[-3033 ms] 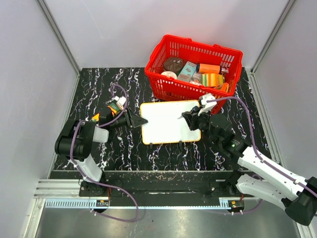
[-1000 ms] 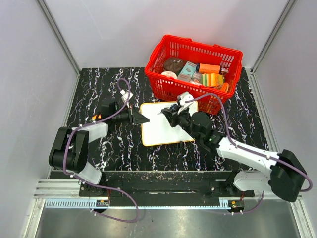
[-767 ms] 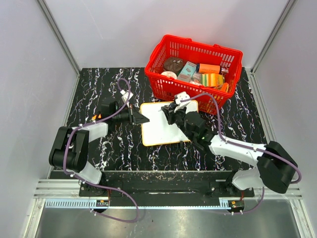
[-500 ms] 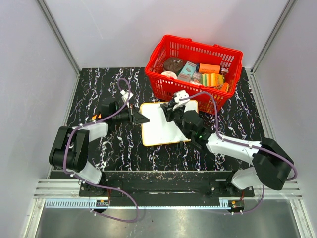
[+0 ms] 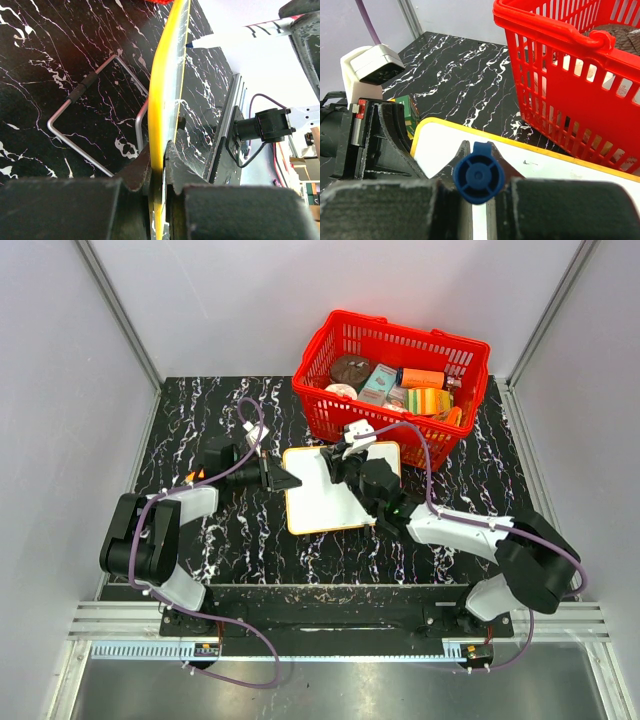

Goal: Write a sentence on the whiteboard
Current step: Write on the whiteboard at the whiteboard stand.

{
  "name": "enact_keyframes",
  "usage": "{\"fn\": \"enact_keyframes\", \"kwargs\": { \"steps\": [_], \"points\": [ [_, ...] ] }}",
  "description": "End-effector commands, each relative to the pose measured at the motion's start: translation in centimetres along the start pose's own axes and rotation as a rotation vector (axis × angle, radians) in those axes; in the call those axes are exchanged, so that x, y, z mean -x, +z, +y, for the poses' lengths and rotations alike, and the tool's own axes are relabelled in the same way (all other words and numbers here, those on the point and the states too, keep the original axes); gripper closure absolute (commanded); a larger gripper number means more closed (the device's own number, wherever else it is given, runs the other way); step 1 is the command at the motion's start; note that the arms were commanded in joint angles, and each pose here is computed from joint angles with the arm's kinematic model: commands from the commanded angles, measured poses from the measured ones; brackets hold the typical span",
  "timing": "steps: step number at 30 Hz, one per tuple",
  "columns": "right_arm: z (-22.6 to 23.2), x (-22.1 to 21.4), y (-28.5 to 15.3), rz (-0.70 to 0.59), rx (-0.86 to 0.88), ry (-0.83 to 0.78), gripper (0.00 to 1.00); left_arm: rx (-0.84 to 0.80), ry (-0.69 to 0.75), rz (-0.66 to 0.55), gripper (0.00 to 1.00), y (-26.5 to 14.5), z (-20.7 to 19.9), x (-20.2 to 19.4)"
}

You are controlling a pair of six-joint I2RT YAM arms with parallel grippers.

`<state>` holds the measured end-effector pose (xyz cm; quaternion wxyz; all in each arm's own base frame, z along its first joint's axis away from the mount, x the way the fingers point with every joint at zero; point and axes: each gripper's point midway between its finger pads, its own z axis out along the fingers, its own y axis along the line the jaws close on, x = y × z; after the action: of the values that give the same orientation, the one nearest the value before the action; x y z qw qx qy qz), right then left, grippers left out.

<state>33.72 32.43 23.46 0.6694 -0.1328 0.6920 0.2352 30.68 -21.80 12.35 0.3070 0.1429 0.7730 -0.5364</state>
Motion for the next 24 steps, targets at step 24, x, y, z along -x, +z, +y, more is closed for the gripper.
{"fn": "enact_keyframes", "kwargs": {
  "steps": [24],
  "points": [
    [1.6, -0.9, 0.5, -0.003, 0.064, 0.049, 1.00, 0.163, 0.062, 0.019, 1.00, 0.1, 4.5, -1.5]
  ]
}}
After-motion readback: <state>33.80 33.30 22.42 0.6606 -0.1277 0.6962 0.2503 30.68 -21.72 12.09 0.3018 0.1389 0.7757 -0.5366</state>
